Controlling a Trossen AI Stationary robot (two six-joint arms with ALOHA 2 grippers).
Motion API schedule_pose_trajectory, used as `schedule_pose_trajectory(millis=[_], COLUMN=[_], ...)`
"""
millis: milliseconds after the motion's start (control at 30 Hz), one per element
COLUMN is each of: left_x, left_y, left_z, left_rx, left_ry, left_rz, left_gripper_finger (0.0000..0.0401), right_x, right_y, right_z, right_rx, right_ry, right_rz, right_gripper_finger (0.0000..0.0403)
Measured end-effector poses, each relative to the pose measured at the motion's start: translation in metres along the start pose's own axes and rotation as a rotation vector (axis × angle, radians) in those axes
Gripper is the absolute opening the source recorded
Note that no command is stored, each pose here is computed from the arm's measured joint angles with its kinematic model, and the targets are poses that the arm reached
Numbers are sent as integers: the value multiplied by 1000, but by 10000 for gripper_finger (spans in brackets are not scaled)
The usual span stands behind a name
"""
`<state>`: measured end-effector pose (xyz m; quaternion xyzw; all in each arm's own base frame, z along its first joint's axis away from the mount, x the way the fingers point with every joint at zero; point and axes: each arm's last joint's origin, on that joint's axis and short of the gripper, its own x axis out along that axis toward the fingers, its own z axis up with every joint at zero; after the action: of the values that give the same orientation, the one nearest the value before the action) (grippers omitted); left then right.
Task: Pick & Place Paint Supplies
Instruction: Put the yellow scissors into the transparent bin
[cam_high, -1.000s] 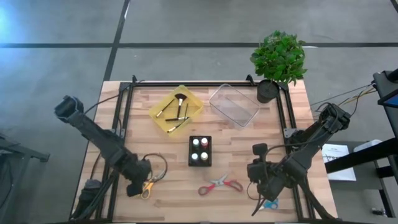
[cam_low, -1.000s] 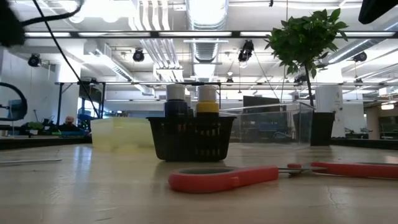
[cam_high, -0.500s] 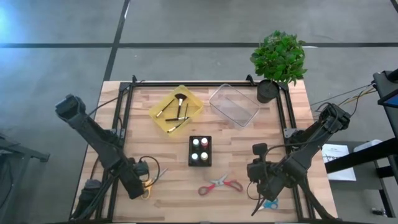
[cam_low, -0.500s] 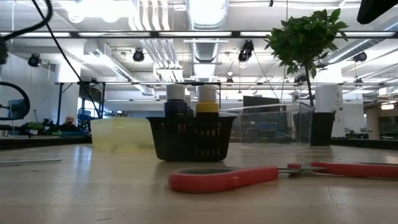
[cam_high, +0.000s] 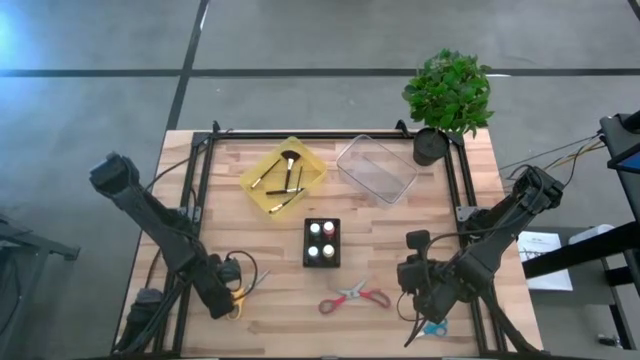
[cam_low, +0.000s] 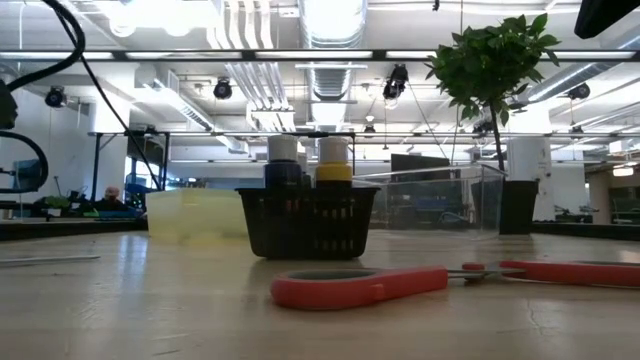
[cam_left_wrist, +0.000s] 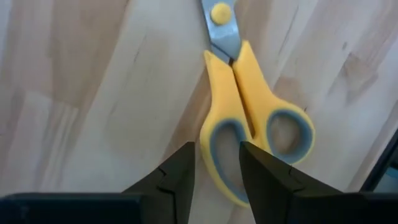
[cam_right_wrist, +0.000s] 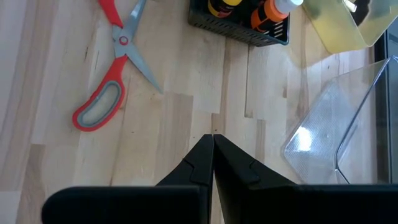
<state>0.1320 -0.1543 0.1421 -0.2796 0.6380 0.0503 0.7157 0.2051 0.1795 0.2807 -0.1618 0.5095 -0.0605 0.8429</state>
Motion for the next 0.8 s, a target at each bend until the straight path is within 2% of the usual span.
schedule_pose_trajectory(millis=[233,433,533,667,800], left_x=[10,16,17,17,18], left_y=[-1,-1,0,1,0], left_z=[0,1,0,0,1], left_rx=[-3,-52,-88,-111,-117], left_ry=[11,31,32,31,25], left_rz=[37,71,79,81,71], left_gripper_finger=[133,126,96,23,16], right_x=[0,0,0,0,0], right_y=[0,0,0,0,0], right_z=[0,0,0,0,0], right_rx=[0,-1,-1,-1,-5], right_ry=[0,0,0,0,0], right_rz=[0,1,1,1,0], right_gripper_finger=[9,9,9,9,9])
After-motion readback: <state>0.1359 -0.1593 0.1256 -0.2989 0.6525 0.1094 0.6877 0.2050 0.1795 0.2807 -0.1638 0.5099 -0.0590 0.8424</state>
